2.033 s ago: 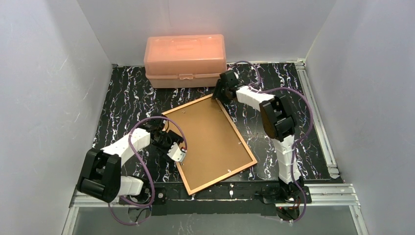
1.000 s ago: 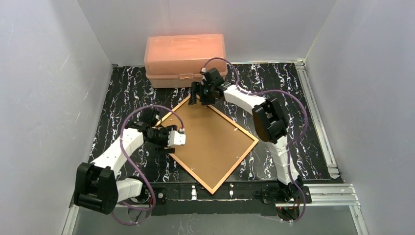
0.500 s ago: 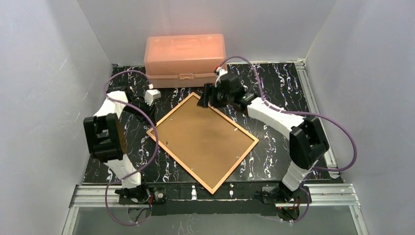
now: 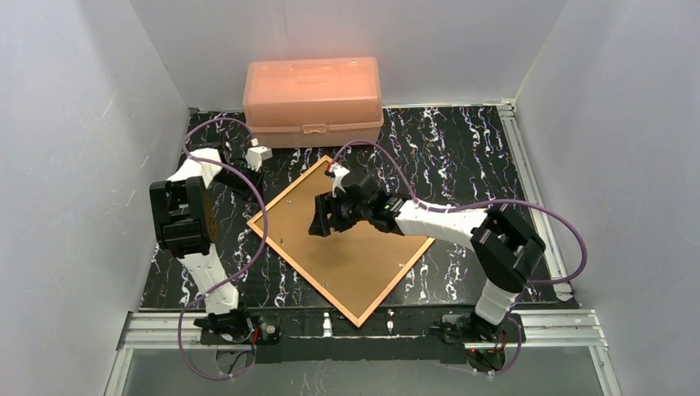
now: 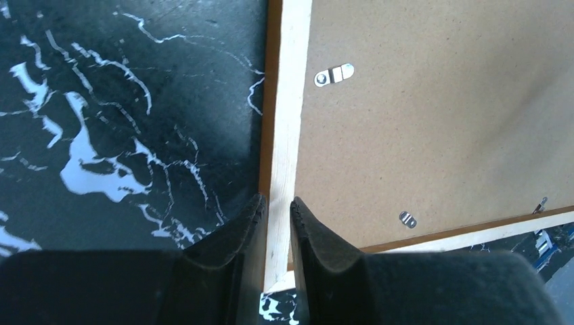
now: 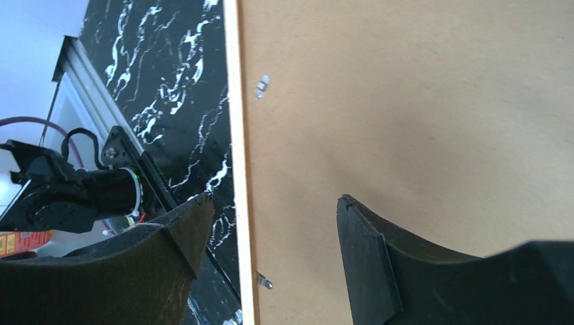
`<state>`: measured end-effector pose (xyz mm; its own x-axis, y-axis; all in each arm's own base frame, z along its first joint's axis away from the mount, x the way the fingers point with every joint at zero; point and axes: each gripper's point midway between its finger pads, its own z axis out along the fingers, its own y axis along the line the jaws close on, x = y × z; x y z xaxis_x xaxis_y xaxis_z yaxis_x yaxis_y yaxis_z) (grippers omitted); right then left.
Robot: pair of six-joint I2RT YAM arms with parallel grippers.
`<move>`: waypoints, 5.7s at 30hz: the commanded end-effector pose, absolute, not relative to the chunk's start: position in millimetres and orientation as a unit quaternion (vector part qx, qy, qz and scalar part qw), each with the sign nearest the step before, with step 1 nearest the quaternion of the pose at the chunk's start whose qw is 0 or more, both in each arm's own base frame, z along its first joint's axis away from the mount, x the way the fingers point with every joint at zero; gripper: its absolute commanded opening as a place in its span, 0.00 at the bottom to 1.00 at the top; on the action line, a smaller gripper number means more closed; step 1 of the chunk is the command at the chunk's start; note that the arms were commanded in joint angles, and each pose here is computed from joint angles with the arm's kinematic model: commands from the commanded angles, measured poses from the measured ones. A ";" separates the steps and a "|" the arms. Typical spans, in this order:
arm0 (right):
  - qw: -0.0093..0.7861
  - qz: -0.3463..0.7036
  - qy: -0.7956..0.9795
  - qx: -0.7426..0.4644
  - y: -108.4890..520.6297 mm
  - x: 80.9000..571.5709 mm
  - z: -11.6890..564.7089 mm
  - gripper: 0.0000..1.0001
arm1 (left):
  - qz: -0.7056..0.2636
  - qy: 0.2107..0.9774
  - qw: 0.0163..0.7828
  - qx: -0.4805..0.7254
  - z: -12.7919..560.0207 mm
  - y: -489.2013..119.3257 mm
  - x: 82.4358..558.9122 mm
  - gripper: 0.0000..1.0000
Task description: Put the photo into the frame
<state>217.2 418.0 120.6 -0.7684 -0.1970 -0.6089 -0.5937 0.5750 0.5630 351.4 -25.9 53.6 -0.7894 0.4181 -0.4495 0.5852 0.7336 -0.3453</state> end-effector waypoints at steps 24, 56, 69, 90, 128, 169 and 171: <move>0.245 0.468 0.794 -0.299 500.3 184.1 119.3 0.73 | -0.306 0.884 0.102 0.339 38.9 -62.7 302.6 0.06; 0.193 0.483 0.803 -0.292 519.0 165.3 75.7 0.71 | -0.289 0.890 0.112 0.334 39.6 -58.9 302.9 0.04; 0.181 0.489 0.803 -0.289 519.3 160.4 71.9 0.70 | -0.293 0.888 0.120 0.332 44.7 -61.8 304.5 0.04; 0.180 0.495 0.799 -0.291 525.5 158.4 71.2 0.68 | -0.296 0.887 0.119 0.335 44.4 -62.6 300.2 0.03; 0.237 0.522 0.770 -0.281 503.2 175.8 121.9 0.68 | -0.286 0.884 0.114 0.351 52.2 -62.8 297.4 0.03; 0.180 0.507 0.795 -0.282 518.0 164.6 59.2 0.66 | -0.299 0.882 0.113 0.346 51.5 -66.6 295.1 0.01; 0.181 0.507 0.795 -0.281 518.3 165.1 58.9 0.66 | -0.299 0.882 0.113 0.346 51.7 -66.6 295.1 0.01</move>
